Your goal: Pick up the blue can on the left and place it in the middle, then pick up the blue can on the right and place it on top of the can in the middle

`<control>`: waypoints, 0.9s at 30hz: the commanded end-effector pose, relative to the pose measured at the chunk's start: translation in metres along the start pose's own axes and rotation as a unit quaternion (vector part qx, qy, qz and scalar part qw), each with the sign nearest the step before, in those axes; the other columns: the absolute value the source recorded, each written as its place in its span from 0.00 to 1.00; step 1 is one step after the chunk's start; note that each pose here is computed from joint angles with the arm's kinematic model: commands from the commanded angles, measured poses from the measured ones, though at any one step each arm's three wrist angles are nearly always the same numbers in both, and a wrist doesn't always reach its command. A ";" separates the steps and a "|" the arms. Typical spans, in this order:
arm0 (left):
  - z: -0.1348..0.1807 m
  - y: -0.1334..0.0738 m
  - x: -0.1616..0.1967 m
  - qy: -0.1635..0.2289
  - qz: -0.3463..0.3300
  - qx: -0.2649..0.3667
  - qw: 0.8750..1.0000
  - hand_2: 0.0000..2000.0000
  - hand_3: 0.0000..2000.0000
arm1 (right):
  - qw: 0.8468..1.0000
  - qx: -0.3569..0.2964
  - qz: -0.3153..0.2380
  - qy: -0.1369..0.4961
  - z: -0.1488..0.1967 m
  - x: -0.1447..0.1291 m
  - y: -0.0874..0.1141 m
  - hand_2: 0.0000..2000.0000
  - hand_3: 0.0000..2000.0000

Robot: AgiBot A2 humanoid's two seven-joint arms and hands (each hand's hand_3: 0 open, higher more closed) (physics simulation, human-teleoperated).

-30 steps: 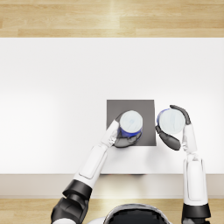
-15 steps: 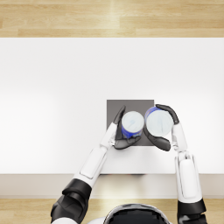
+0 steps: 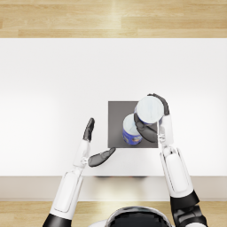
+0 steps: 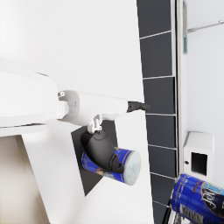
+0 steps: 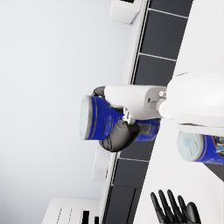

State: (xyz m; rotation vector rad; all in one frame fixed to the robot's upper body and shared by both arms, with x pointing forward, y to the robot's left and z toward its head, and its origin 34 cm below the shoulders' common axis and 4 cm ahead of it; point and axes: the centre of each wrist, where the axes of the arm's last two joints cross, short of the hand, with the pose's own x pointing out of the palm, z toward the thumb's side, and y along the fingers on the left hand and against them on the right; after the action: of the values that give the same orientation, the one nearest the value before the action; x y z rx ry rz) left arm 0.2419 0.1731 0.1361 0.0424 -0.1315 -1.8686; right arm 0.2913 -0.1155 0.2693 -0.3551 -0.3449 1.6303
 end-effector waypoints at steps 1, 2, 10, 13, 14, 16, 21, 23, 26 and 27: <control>0.005 -0.012 -0.009 0.006 0.014 0.006 1.000 0.00 0.00 | 1.000 0.014 0.021 0.001 -0.005 0.018 0.000 1.00 0.76; 0.002 -0.013 -0.007 0.005 0.012 0.000 1.000 0.00 0.00 | 0.999 0.023 0.022 0.002 -0.009 0.022 0.002 1.00 0.76; -0.007 -0.017 -0.003 -0.003 0.010 -0.016 1.000 0.00 0.00 | 0.995 0.092 0.026 0.014 -0.042 0.036 0.007 1.00 0.76; -0.007 -0.017 -0.003 -0.006 0.013 -0.016 1.000 0.00 0.00 | 0.993 0.114 0.024 0.018 -0.054 0.037 0.008 1.00 0.76; -0.008 -0.017 -0.002 -0.008 0.012 -0.017 1.000 0.00 0.00 | 0.992 0.119 0.022 0.018 -0.056 0.037 0.007 1.00 0.76; -0.009 -0.017 -0.002 -0.010 0.014 -0.018 1.000 0.00 0.00 | 0.990 0.135 0.022 0.022 -0.065 0.038 0.008 1.00 0.76; -0.008 -0.016 -0.002 -0.015 0.019 -0.015 1.000 0.00 0.00 | 0.991 0.129 -0.036 0.012 -0.060 0.035 0.009 0.00 0.00; -0.007 -0.014 0.000 -0.018 0.018 -0.012 1.000 0.00 0.00 | 0.992 0.114 -0.046 0.003 -0.050 0.034 0.008 0.00 0.00; -0.006 -0.012 0.003 -0.022 0.017 -0.009 1.000 0.00 0.00 | 0.994 0.091 -0.055 -0.011 -0.036 0.033 0.007 0.00 0.00; -0.006 -0.012 0.004 -0.023 0.016 -0.009 1.000 0.00 0.00 | 0.995 0.082 -0.057 -0.016 -0.030 0.033 0.007 0.00 0.00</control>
State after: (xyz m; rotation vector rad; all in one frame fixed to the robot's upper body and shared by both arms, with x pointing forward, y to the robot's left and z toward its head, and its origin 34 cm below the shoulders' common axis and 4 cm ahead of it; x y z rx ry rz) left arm 0.2278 0.1740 0.1241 -0.0266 -0.1305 -1.8373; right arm 0.2981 -0.0822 0.2211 -0.1589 -0.1827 1.5453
